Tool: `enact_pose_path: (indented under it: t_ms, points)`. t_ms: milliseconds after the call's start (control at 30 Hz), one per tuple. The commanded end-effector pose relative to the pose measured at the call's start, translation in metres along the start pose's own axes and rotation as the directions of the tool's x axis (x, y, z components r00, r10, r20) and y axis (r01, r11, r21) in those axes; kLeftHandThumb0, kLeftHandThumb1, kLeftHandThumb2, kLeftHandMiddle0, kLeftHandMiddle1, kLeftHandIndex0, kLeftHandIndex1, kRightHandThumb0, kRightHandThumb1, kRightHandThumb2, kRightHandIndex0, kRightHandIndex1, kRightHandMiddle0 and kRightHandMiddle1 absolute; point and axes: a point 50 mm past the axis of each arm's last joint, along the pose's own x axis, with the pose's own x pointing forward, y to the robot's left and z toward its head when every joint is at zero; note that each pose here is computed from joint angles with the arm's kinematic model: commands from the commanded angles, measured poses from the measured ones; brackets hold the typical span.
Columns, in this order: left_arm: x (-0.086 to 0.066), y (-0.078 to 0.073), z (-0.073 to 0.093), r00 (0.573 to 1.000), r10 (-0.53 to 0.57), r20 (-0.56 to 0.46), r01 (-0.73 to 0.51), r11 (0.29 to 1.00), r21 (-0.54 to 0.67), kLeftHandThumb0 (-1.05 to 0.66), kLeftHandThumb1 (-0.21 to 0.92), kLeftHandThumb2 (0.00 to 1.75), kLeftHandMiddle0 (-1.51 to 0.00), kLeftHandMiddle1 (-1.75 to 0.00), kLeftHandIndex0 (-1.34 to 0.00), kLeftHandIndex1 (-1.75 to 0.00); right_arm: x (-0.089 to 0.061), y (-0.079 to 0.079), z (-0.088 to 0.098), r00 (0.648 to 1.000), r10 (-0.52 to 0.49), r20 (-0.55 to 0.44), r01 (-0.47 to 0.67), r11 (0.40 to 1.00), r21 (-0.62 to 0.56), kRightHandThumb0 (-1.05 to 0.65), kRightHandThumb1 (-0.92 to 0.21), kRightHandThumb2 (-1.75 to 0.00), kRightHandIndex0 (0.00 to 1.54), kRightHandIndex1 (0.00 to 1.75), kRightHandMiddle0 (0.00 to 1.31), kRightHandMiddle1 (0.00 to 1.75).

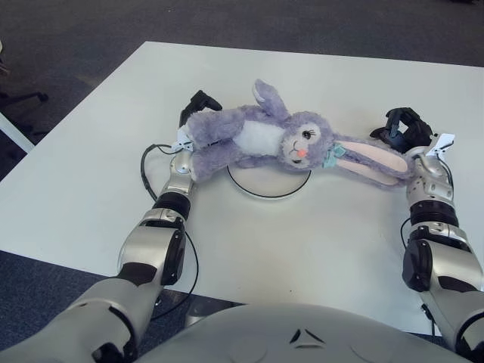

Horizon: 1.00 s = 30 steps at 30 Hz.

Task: Put the doll into the plate.

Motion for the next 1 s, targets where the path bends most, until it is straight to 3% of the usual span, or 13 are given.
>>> enact_pose_path:
  t_ms: [0, 167, 500, 967]
  points:
    - [-0.044, 0.002, -0.041, 0.988, 0.003, -0.154, -0.001, 1.000, 0.017, -0.46, 0.38, 1.23, -1.28, -1.75, -0.56, -1.75, -0.017, -0.002, -0.050, 0.986, -0.070, -0.150, 0.060, 0.995, -0.075, -0.43, -0.49, -1.10, 0.67, 1.72, 0.48, 1.75]
    - [-0.045, 0.003, -0.041, 0.989, 0.001, -0.151, 0.001, 1.000, 0.015, -0.46, 0.39, 1.23, -1.28, -1.75, -0.55, -1.75, -0.019, 0.004, -0.054, 0.992, -0.076, -0.105, 0.059, 0.985, -0.161, -0.43, -0.48, -1.12, 0.77, 1.74, 0.49, 1.75]
    - [-0.046, 0.003, -0.042, 0.988, -0.009, -0.157, 0.009, 1.000, 0.001, -0.45, 0.41, 1.21, -1.27, -1.75, -0.54, -1.75, -0.025, 0.013, -0.061, 0.995, -0.080, -0.066, 0.065, 0.976, -0.210, -0.44, -0.45, -1.15, 0.91, 1.75, 0.50, 1.75]
    - [-0.048, 0.002, -0.042, 0.988, -0.011, -0.155, 0.010, 1.000, -0.009, -0.45, 0.41, 1.20, -1.26, -1.75, -0.54, -1.75, -0.031, 0.023, -0.061, 0.997, -0.047, 0.057, 0.071, 0.844, -0.532, -0.49, -0.29, -1.36, 1.21, 1.75, 0.64, 1.75]
